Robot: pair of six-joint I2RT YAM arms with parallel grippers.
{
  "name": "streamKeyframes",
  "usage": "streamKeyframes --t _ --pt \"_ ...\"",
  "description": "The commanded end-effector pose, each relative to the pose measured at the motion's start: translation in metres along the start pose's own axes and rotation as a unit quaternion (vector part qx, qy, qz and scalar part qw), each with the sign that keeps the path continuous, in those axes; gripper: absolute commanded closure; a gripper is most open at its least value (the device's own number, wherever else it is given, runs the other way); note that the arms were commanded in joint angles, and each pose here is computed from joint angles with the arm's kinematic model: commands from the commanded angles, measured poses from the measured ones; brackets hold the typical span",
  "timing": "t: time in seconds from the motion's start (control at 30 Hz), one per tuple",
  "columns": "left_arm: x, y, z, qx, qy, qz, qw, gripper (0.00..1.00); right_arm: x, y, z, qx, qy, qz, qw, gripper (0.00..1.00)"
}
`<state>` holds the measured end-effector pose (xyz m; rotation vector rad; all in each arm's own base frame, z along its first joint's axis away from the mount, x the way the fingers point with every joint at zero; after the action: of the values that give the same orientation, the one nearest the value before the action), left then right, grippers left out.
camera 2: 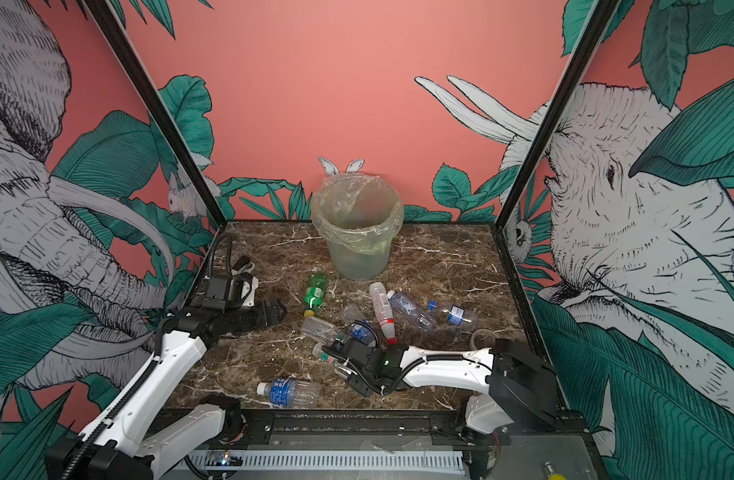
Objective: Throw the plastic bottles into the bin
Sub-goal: 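Lift the clear green-labelled bottle upright with the right gripper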
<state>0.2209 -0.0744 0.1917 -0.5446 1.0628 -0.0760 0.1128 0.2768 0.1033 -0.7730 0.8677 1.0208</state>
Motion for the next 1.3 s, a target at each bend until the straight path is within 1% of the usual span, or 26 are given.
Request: streamKeyframes --t 0.0,0.17,0.3,0.43,0.57,0.7,0.77,0.83,0.97,1.07,1.13,1.27 --pt "-0.001 0.003 -0.004 -0.014 -0.004 -0.006 1.000 0.01 -0.020 -0.001 0.009 0.000 -0.036 -0.002 0.999 0.38" --pt "0.004 0.005 -0.005 -0.020 -0.007 -0.008 1.000 0.01 -0.036 -0.003 0.015 0.007 -0.063 -0.005 0.998 0.38" --pt "0.006 0.001 -0.002 -0.023 -0.007 -0.016 1.000 0.01 -0.048 -0.007 0.024 0.033 -0.098 -0.016 0.994 0.38" --pt "0.003 -0.002 -0.003 -0.025 -0.001 -0.029 0.999 0.01 -0.053 -0.015 0.035 0.069 -0.145 -0.040 0.986 0.39" --pt "0.000 0.003 -0.008 -0.037 -0.009 -0.022 0.999 0.01 -0.057 -0.021 0.053 0.097 -0.195 -0.056 0.974 0.39" --pt "-0.006 0.008 -0.012 -0.047 -0.021 -0.019 0.998 0.01 -0.058 -0.028 0.066 0.112 -0.216 -0.065 0.968 0.36" --pt "-0.008 0.006 -0.014 -0.051 -0.018 -0.026 0.998 0.01 -0.060 -0.027 0.072 0.124 -0.230 -0.039 0.964 0.36" --pt "-0.008 0.006 -0.015 -0.053 -0.017 -0.029 0.998 0.01 -0.061 -0.026 0.074 0.143 -0.244 -0.025 0.959 0.37" --pt "-0.011 0.009 -0.015 -0.048 -0.019 -0.014 0.999 0.01 -0.060 -0.034 0.069 0.185 -0.270 -0.028 0.944 0.40" --pt "-0.011 0.009 -0.013 -0.049 -0.023 -0.010 0.998 0.01 -0.062 -0.040 0.068 0.217 -0.298 -0.028 0.929 0.41" --pt "-0.012 0.006 -0.011 -0.047 -0.023 -0.018 0.998 0.01 -0.065 -0.044 0.072 0.232 -0.317 -0.030 0.919 0.42" --pt "-0.011 0.004 -0.009 -0.039 -0.022 -0.019 0.999 0.01 -0.073 -0.054 0.082 0.259 -0.340 -0.046 0.903 0.43"
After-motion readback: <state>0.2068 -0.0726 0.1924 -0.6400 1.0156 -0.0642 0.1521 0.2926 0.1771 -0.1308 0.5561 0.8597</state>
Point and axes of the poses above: each gripper's point midway between its finger pads, its own x axis out along the fingers, its own y axis along the line the jaws close on, z = x × y, the point moved 5 cm from there along -x, back along the fingers, and after that the axes turned 10 degrees about -x, right-handed, at the moved point
